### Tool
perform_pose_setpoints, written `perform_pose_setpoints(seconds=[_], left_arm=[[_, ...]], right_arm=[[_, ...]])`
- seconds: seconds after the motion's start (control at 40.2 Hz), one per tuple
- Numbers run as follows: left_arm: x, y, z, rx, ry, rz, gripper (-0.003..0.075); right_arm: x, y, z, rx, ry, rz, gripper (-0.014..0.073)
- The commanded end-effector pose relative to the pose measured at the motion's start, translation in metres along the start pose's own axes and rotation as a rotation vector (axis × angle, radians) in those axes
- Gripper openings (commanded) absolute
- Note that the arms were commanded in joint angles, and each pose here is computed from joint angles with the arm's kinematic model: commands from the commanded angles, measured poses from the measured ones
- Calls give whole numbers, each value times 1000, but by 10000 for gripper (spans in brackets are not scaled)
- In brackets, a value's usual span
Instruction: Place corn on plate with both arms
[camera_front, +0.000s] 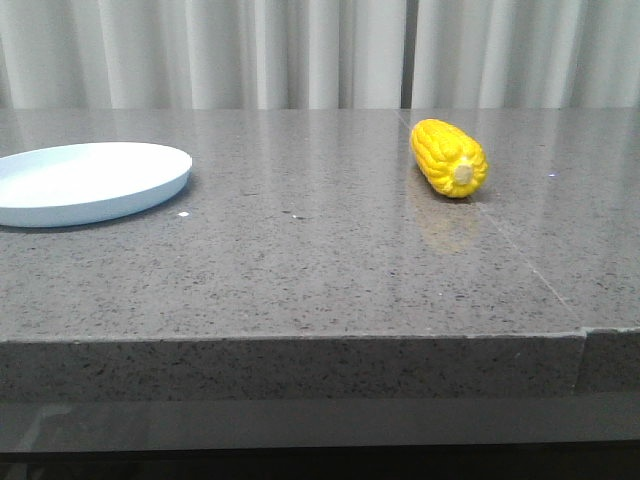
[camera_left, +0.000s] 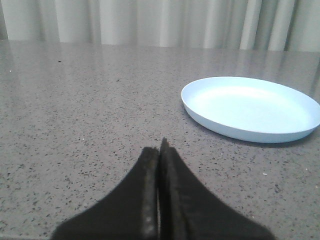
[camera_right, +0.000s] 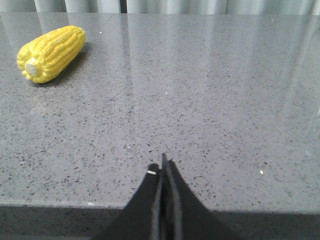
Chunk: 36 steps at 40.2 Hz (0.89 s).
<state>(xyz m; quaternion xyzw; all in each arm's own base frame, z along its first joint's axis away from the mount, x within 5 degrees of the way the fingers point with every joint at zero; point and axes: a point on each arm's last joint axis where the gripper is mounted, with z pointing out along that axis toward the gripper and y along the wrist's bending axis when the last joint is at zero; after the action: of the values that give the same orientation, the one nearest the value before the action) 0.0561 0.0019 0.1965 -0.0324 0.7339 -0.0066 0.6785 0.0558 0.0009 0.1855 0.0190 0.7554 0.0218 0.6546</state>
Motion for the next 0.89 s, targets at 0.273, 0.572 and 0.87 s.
perform_pose_setpoints(seconds=[0.273, 0.572, 0.87], left_arm=[[-9, -1, -2, 7, -117, -6, -20], [-29, -1, -6, 17, -334, -6, -20], [-85, -5, -25, 19, -443, 30, -20]], right_arm=[[-13, 0, -3, 7, -111, -16, -69], [-27, 0, -6, 6, -202, -12, -69], [-91, 5, -34, -7, -263, -16, -69]])
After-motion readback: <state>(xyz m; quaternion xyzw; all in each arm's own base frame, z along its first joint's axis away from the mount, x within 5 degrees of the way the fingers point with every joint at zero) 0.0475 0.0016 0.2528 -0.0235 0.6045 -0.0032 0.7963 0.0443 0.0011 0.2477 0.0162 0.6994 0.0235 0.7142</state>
